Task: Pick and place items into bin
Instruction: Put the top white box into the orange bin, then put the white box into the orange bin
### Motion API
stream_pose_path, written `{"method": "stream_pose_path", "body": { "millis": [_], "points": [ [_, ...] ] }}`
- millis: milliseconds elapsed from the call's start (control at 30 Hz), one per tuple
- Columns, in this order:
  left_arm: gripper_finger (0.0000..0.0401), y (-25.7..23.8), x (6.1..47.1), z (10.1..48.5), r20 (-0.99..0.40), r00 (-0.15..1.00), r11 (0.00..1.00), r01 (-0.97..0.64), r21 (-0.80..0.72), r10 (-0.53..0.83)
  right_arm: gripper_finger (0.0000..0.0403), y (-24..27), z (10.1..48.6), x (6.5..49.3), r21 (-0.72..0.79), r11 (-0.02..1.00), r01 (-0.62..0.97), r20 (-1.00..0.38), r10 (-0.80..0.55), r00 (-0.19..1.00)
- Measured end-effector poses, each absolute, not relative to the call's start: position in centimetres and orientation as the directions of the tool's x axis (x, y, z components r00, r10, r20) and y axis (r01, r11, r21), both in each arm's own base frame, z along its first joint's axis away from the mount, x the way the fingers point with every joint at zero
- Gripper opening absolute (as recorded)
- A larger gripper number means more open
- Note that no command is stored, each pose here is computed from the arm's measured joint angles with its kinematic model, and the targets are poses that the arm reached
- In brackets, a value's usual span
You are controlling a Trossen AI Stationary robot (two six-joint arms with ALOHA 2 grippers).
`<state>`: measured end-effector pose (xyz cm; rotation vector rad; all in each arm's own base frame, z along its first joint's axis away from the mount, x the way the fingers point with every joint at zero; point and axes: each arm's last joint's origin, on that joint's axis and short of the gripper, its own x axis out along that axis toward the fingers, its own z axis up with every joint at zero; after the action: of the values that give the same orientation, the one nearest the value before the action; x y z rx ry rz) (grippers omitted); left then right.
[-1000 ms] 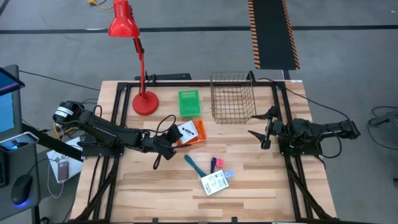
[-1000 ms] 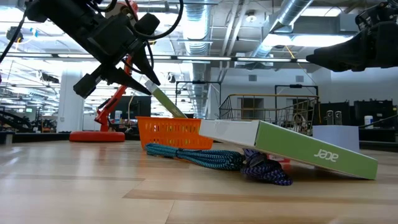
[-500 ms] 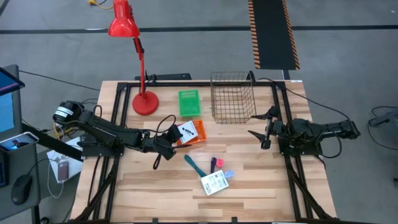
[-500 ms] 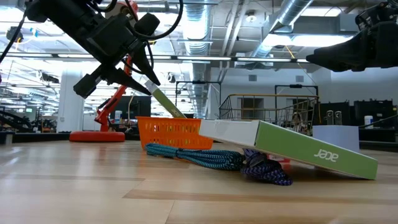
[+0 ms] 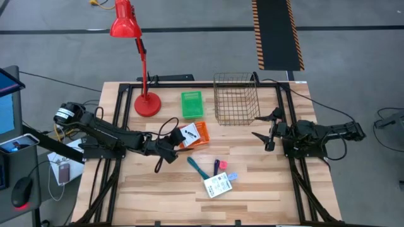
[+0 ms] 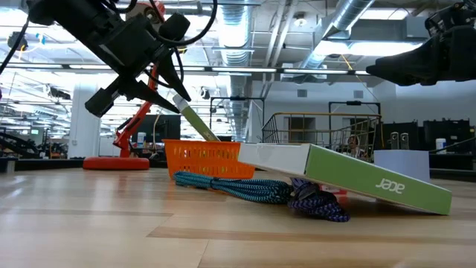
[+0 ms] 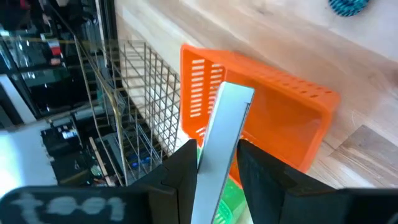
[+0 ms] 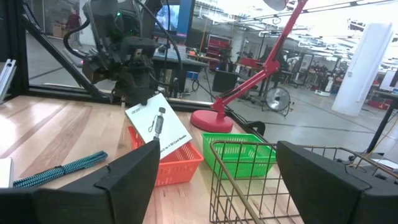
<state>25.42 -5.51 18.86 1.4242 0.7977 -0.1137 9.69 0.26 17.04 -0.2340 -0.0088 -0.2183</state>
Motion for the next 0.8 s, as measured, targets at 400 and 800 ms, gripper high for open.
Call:
{"method": "stream_pose_path", "body": {
  "millis": [400,800],
  "points": [
    [0.0104,-5.73,25.36,18.88,-0.547,0.744,0.181,0.521,0.834,0.384,0.0317,0.26,17.04,9.69,-0.229,0.949,0.215,0.034,-0.213,0.976],
    [0.0104,-6.14,25.21,18.98,-0.518,0.742,0.211,0.475,0.854,0.426,0.0317,0.26,17.05,9.68,-0.229,0.949,0.216,0.034,-0.214,0.976]
  ]
}}
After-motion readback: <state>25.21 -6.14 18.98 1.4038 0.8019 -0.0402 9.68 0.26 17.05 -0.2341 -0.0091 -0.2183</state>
